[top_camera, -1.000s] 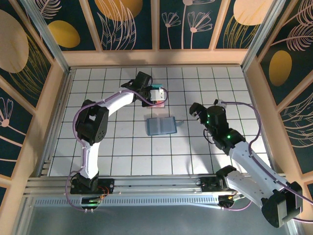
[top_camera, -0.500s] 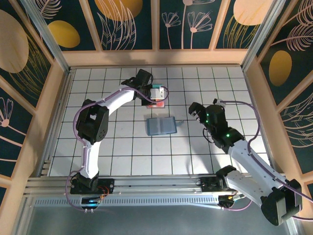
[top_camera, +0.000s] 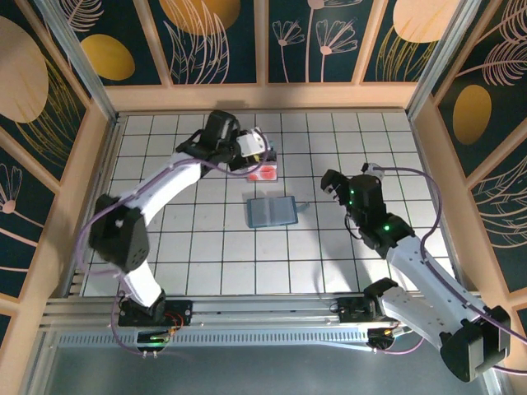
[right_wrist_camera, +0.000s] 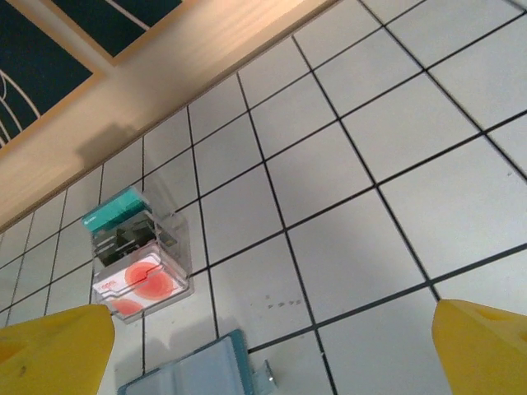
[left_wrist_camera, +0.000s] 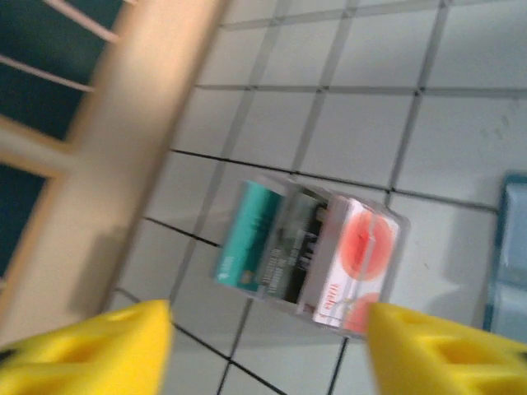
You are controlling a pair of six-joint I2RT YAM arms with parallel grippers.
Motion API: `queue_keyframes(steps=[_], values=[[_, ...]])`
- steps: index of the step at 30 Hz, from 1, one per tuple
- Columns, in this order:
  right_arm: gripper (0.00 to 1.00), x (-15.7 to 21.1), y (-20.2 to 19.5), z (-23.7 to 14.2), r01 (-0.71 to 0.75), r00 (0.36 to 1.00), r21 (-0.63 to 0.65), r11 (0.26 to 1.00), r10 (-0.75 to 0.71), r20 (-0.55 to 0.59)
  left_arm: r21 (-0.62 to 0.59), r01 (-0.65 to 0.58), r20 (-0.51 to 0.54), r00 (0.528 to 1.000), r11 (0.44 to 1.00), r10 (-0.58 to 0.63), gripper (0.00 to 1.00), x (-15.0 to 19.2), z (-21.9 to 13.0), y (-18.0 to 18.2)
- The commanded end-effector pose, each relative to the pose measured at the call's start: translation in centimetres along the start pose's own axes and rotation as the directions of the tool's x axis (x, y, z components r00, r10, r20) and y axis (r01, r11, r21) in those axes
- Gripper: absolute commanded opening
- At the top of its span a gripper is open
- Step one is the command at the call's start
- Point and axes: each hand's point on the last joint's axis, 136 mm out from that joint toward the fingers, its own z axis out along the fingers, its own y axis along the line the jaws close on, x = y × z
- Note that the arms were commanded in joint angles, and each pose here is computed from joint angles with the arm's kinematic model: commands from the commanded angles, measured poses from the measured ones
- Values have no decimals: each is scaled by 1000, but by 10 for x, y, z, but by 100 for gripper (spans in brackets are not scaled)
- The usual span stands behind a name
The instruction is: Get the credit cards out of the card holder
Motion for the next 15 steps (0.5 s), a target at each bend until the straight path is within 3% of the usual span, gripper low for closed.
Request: queue_keyframes(steps=[1,2,6,10,15], values=[[99,-14,-12,-5,54,995,54,997,-58,85,-175,209,76,977,962,-199,94,-4,-25,28],[99,-13,-16,-5,63,993,66,996,-69,94,-205,257,90,966,944,-243,99,0,-34,30],[99,-16,-27,-5,116,982,113,987,-131,136,-354,426,144,904,832,-402,99,24,-66,40],[99,-22,-37,-8,176,955,143,974,-205,216,-518,546,191,824,658,-534,99,65,-99,45],[99,-29,-60,-13,162,927,211,964,-222,303,-689,589,272,750,422,-602,99,119,-143,44]])
